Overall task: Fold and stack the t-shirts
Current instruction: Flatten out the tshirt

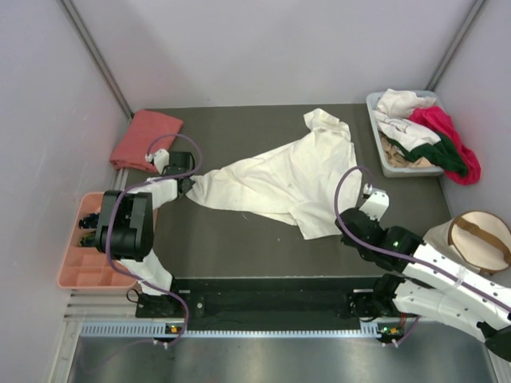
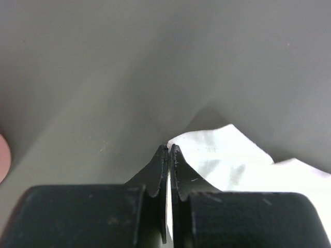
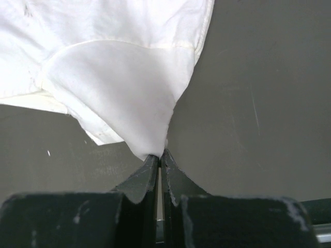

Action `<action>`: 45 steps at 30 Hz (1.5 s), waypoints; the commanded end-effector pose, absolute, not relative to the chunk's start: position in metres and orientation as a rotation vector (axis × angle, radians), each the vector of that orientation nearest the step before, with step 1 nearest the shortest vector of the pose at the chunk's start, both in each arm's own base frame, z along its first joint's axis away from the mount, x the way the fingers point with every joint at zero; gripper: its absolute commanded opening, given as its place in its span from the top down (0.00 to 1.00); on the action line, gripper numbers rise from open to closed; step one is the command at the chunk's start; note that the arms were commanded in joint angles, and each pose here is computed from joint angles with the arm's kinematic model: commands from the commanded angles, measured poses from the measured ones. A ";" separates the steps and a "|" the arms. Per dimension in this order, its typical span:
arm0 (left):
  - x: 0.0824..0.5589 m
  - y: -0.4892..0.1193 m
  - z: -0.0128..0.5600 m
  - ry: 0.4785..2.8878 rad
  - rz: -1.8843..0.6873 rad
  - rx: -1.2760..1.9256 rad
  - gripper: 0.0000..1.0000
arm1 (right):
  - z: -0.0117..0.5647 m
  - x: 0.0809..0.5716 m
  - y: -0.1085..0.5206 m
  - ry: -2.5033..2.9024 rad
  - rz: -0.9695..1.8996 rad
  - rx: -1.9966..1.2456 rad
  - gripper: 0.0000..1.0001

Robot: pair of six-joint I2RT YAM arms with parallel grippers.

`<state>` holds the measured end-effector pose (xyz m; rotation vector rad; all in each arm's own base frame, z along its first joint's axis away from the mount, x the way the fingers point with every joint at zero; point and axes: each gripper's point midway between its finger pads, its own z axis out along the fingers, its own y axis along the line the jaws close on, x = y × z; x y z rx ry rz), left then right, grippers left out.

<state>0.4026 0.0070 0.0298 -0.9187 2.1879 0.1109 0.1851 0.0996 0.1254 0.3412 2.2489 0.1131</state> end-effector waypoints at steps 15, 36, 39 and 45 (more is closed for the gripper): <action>0.412 0.006 0.068 2.127 0.068 -0.903 1.00 | 0.083 0.209 0.180 2.366 0.294 0.167 1.00; 0.398 -0.006 0.263 1.817 -0.160 -0.695 1.00 | 0.320 0.261 0.121 1.836 0.221 0.121 1.00; 0.388 -0.009 0.306 1.757 -0.201 -0.658 1.00 | 0.364 0.266 0.104 1.722 0.162 0.141 1.00; 0.365 -0.005 0.366 1.661 -0.212 -0.603 1.00 | 0.430 0.268 0.073 1.559 0.090 0.205 1.00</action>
